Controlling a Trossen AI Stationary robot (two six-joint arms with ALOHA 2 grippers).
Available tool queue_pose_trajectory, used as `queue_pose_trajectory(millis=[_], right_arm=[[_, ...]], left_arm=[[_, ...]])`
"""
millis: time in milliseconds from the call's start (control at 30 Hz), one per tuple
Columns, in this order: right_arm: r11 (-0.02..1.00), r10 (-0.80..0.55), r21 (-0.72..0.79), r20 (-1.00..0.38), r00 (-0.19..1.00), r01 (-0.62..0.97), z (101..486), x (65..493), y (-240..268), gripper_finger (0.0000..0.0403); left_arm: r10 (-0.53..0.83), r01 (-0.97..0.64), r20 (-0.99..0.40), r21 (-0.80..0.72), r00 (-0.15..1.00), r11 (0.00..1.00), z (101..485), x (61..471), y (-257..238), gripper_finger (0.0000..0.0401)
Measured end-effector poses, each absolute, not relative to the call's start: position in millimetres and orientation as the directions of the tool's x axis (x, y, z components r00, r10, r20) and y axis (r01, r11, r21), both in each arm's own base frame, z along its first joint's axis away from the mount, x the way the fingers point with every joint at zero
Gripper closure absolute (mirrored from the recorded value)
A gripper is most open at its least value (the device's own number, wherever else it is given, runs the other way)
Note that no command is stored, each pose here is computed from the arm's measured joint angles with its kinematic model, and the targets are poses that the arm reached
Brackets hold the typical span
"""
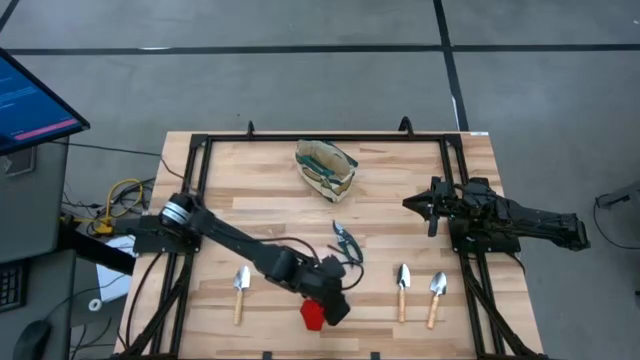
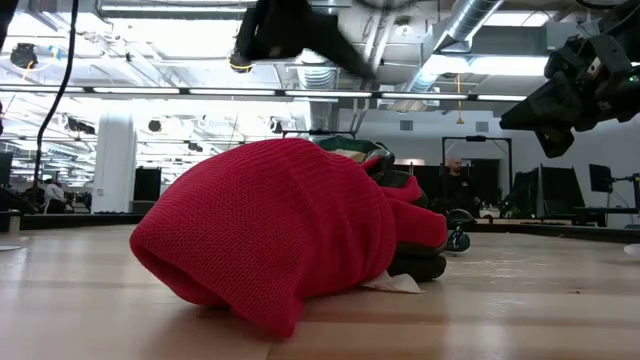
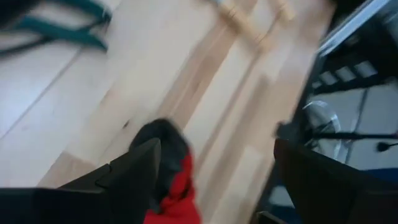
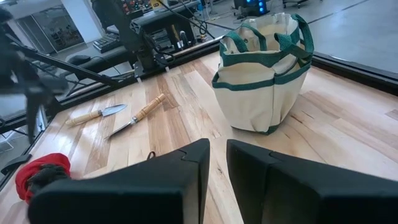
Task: Pick & Place Garden tools in Gardening bag
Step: Put the red gloves into the gardening bag
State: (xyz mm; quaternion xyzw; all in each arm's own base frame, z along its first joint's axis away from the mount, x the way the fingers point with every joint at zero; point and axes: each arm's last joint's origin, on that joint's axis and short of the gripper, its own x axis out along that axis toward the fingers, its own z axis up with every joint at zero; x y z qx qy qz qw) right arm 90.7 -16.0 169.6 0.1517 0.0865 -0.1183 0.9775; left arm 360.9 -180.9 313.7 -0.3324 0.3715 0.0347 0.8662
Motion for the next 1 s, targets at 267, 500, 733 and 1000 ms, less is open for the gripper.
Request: queue_pose_trajectory(millis=[267,500,733,1000], right_arm=[[0.926,-0.205,0.276,-0.210,0.956,0.259,169,91,-16,0.0352],[0.926,-0.204,0.275,-0.216,0.955,0.260,169,90,-16,0.0352],[0.925,-0.204,0.275,-0.219,0.954,0.261,168,90,-16,0.0352],[0.925,-0.204,0.274,-0.225,0.953,0.263,168,90,-16,0.0352]], left_arm=[[-0.143,-0.398,-0.795,-0.440,0.590,0.805,284,361,-182,0.0089],[-0.151,-0.427,-0.807,-0.449,0.570,0.785,282,357,-187,0.0089],[-0.161,-0.435,-0.817,-0.449,0.554,0.781,276,356,-195,0.0089],[-0.170,-0.431,-0.859,-0.403,0.483,0.807,244,367,-205,0.0089]])
